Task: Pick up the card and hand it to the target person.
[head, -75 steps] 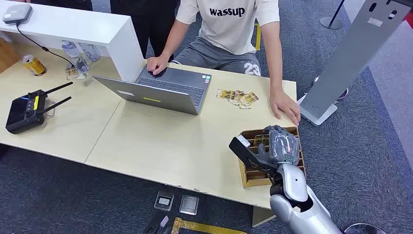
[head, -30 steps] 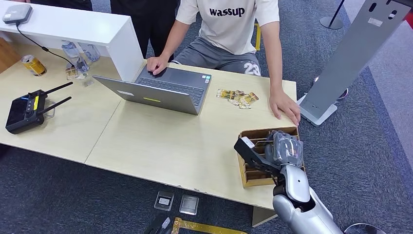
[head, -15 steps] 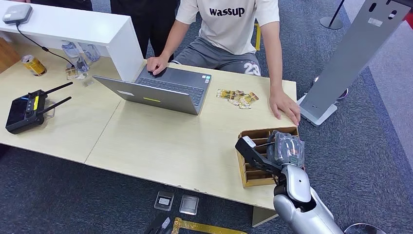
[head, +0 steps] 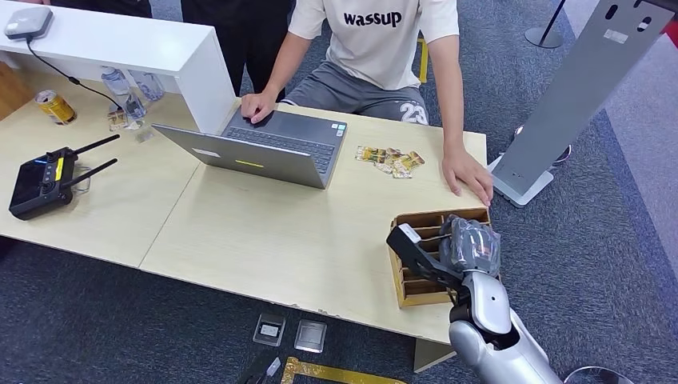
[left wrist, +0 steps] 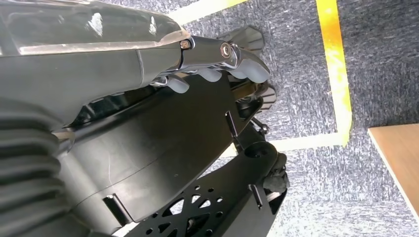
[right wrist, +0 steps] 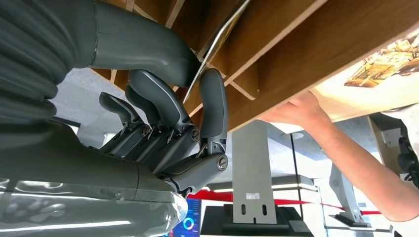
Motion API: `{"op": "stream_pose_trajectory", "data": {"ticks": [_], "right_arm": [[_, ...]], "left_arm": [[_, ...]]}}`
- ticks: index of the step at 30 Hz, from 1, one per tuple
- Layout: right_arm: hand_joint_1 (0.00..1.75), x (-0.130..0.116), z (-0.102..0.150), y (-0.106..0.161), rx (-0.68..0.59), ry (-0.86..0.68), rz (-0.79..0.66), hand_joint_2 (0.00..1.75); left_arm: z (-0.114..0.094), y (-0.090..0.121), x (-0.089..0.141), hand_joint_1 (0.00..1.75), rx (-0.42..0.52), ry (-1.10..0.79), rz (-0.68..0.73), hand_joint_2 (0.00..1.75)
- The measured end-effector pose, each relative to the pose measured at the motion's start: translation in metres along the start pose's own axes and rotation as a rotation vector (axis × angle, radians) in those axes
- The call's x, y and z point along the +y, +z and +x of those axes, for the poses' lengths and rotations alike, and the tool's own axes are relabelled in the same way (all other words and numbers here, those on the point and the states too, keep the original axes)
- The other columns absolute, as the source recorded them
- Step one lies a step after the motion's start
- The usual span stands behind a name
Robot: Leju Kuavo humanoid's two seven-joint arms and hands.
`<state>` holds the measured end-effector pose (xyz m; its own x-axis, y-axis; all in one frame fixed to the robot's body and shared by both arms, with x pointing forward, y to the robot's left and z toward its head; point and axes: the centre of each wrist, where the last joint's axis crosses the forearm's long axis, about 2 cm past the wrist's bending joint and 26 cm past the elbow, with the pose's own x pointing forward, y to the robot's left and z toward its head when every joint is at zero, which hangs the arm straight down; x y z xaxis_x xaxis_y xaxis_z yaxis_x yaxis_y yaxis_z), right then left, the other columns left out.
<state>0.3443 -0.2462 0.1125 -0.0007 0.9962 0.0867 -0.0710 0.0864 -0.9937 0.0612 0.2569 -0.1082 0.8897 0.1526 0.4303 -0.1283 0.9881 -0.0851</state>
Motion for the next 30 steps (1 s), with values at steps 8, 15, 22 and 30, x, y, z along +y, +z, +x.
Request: {"op": "stream_pose_trajectory", "data": {"ticks": [8,15,22,30], "right_arm": [[1.68,-0.057,-0.002,0.016,-0.007,-0.077,-0.209,1.75],[1.68,-0.097,-0.002,0.041,-0.019,-0.127,-0.367,1.75],[1.68,-0.102,0.001,0.049,-0.031,-0.151,-0.391,1.75],[1.68,-0.074,-0.006,0.013,-0.026,-0.215,-0.361,1.75]], "left_arm": [[0.000,0.000,0.000,0.00,-0.002,0.024,0.009,1.75],[0.000,0.000,0.000,0.00,-0.004,0.047,0.017,1.75],[-0.001,0.000,0.000,0.00,-0.003,0.050,0.016,1.75],[0.000,0.000,0.000,0.00,-0.004,0.031,0.008,1.75]]}}
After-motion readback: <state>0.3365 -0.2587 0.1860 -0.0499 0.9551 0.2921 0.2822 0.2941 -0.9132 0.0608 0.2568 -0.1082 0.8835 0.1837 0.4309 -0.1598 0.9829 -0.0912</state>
